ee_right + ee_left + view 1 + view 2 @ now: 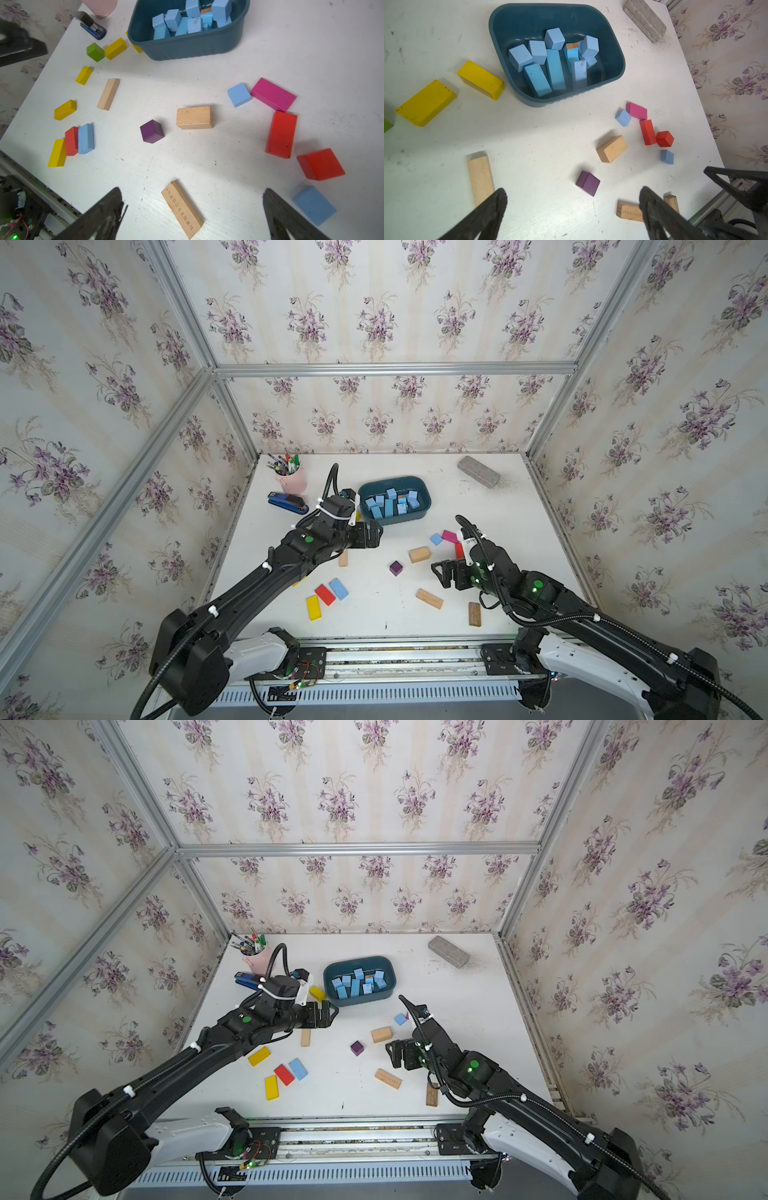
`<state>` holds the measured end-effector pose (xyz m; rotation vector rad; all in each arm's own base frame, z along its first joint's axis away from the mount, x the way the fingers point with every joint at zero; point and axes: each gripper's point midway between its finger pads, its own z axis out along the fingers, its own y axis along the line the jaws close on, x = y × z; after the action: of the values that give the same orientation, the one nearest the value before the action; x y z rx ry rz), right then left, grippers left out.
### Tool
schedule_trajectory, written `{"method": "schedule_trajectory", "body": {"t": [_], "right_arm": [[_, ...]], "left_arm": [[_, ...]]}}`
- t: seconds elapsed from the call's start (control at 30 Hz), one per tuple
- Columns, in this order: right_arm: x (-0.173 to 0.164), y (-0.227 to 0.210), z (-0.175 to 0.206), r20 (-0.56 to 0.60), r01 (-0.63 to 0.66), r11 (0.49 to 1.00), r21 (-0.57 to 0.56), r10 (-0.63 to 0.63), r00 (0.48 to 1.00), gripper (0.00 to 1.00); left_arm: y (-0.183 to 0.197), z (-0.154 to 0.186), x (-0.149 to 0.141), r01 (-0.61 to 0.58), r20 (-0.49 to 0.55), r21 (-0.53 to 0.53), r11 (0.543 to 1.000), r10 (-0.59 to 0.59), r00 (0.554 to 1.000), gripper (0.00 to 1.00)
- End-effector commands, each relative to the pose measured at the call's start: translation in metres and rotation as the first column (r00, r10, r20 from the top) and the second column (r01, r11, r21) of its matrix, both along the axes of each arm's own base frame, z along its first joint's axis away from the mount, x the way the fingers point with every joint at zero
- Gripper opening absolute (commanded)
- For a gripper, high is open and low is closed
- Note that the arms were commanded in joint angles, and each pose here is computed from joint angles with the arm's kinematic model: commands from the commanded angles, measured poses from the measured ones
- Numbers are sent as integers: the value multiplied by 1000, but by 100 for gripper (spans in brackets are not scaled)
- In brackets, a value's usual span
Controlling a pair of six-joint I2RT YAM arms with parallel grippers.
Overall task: Pick out the blue building blocks
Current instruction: Place the building block in the storage box, then pick up the building block from the center of the board.
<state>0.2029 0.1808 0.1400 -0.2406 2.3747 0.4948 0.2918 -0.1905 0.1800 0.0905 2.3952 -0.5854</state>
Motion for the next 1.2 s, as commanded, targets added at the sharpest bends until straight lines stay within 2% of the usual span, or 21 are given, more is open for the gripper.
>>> {"method": "schedule_trajectory", "body": {"t": [0.0, 0.2, 0.43, 0.6, 0.8, 0.87, 1.17], "right_arm": [[4, -24, -11, -42, 149, 987, -67, -152, 987, 100], [9, -59, -37, -126, 322, 934, -152, -342, 931, 100], [16, -94, -58, -146, 453, 869, -200, -483, 863, 97], [20, -112, -68, -141, 542, 807, -234, -580, 802, 90], [19, -123, -78, -155, 650, 710, -271, -699, 698, 87], [19, -126, -82, -160, 674, 680, -288, -729, 666, 81], [23, -119, -102, -201, 672, 665, -324, -743, 638, 72]], "left_arm": [[3, 6, -8, -3, 27, -42, 999, 4, 1000, 99], [7, 5, -27, 35, 45, -67, 997, -32, 998, 99], [12, 2, -45, 63, 59, -93, 994, -57, 997, 99], [15, 2, -52, 67, 72, -103, 992, -60, 996, 99], [14, 0, -52, 75, 66, -96, 993, -69, 995, 99], [14, -3, -51, 75, 59, -92, 993, -70, 996, 99], [13, -7, -50, 77, 47, -83, 994, -73, 996, 99]]}}
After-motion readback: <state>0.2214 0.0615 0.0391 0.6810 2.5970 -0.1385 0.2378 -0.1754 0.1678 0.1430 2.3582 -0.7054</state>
